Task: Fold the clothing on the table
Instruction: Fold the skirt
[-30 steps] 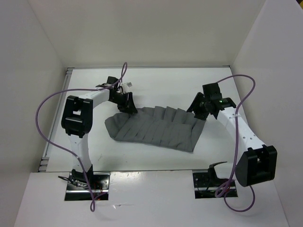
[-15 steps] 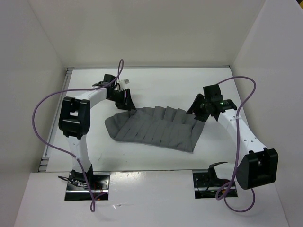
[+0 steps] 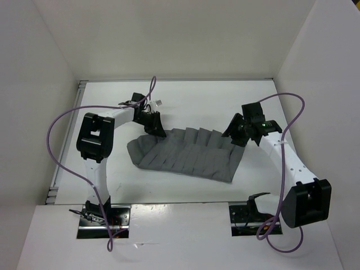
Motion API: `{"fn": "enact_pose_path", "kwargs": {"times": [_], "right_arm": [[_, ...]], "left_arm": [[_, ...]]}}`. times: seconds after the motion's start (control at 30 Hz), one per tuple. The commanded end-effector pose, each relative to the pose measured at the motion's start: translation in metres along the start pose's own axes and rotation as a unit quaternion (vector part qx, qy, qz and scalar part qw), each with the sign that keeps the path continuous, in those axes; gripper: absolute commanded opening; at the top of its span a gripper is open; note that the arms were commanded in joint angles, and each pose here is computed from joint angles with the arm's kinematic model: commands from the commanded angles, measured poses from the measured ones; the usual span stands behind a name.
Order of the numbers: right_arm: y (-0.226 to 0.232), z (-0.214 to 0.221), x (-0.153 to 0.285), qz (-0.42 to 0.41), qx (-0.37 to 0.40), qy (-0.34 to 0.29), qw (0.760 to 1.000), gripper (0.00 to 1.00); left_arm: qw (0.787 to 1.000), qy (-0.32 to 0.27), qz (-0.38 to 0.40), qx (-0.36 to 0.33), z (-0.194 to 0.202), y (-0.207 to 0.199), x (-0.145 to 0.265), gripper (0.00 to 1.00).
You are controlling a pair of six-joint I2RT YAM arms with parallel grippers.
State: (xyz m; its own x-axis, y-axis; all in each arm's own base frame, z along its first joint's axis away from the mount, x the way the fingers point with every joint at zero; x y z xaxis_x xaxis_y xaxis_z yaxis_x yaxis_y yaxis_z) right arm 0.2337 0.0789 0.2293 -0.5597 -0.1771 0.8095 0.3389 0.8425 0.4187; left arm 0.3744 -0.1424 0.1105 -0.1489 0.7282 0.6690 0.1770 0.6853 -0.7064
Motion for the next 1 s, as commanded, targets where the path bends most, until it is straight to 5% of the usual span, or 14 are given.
{"fn": "enact_pose_path", "kwargs": {"times": [0.0, 0.1, 0.27, 0.73, 0.83, 0.97], "right_arm": [[0.000, 0.003, 0.007, -0.019, -0.010, -0.007, 1.000, 0.59], [-0.006, 0.010, 0.004, -0.011, -0.022, 0.002, 1.000, 0.58], [-0.023, 0.020, -0.011, 0.044, -0.091, 0.016, 0.995, 0.61], [-0.046, 0.023, -0.070, 0.185, -0.106, 0.066, 0.975, 0.62], [-0.048, 0.024, -0.077, 0.194, -0.105, 0.069, 0.973, 0.62], [-0.050, 0.026, -0.091, 0.194, -0.106, 0.077, 0.972, 0.45]], "left_arm": [[1.000, 0.004, 0.023, -0.014, -0.003, -0.008, -0.003, 0.20], [1.000, 0.006, 0.028, -0.009, -0.001, -0.011, -0.001, 0.00], [0.999, -0.014, 0.021, -0.025, -0.002, -0.027, 0.018, 0.00], [0.999, -0.029, 0.026, -0.035, 0.002, -0.041, 0.033, 0.00], [0.999, -0.028, 0.030, -0.028, 0.003, -0.037, 0.036, 0.18], [0.998, -0.037, 0.034, -0.025, 0.002, -0.033, 0.042, 0.28]]}}
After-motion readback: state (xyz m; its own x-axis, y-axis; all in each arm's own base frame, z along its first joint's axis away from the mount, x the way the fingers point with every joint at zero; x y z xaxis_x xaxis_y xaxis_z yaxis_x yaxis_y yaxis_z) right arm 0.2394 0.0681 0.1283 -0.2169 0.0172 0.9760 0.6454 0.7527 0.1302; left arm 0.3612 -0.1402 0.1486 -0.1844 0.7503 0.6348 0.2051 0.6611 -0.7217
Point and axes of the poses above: each gripper's point midway between its finger pads, its own x axis back along the fingers, its own y axis along the line the jaws close on, z = x × y, the point moved 10 cm from there along x, back along the fingers, and after that the axes turned 3 degrees about x, right-handed, at the moved point
